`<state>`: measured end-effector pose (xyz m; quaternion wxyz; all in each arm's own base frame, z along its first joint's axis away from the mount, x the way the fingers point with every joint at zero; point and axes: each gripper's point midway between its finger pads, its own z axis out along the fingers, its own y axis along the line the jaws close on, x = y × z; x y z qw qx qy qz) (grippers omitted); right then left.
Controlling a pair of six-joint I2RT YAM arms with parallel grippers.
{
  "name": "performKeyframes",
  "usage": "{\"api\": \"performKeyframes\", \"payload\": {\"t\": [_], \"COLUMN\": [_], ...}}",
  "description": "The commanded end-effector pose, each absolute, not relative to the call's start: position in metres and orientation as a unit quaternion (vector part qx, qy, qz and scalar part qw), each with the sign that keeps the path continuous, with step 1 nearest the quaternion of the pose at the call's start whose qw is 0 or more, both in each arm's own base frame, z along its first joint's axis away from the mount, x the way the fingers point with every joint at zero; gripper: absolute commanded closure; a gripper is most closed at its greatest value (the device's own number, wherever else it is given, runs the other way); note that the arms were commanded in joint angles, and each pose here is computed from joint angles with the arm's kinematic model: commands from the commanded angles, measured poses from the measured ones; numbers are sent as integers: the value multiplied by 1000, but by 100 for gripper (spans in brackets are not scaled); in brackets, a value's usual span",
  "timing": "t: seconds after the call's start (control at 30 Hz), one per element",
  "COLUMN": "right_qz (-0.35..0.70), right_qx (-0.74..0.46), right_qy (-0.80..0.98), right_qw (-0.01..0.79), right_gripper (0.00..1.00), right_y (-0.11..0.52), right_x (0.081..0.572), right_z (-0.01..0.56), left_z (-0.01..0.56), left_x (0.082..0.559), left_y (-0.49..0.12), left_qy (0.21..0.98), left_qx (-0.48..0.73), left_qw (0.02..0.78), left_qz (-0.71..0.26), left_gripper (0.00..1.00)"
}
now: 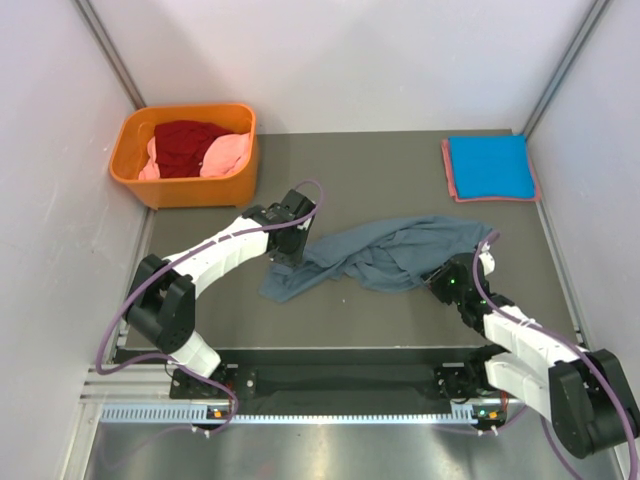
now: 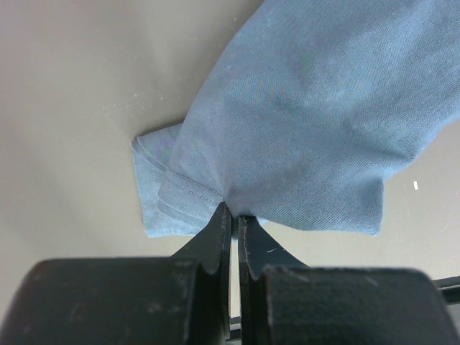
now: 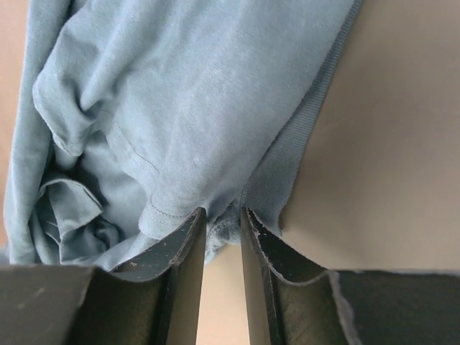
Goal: Fold and stack the t-shirts
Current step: Flatten the tshirt out
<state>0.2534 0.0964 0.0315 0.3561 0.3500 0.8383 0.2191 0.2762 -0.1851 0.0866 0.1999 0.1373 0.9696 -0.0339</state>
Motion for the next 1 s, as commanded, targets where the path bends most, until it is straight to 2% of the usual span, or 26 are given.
{"api": "performKeyframes", "payload": {"t": [0.0, 0.17, 0.5, 0.57, 0.77, 0.97], "right_qz": [227, 221, 169, 170, 211, 233], "right_qx": [364, 373, 376, 377, 388, 407], "right_qy": [829, 832, 832, 833, 832, 827], "right_qw": [360, 346, 372, 367, 336, 310], "right_gripper": [74, 77, 95, 92, 74, 73], "right_y": [98, 99, 84, 85, 106, 120], "right_x": [263, 263, 261, 260, 256, 251], "right_z": [41, 37, 68, 69, 64, 49], "left_z": [102, 102, 101, 101, 101, 101], "left_x": [284, 284, 284, 283, 283, 282], "left_y": [-187, -187, -187, -187, -187, -187], "left_qy": [962, 962, 962, 962, 962, 962], "left_qx": [135, 137, 137, 137, 136, 137], "left_qw": [234, 233, 233, 232, 232, 231], "left_qz": [-44, -44, -45, -44, -45, -45], "left_gripper": [100, 100, 100, 100, 100, 100]}}
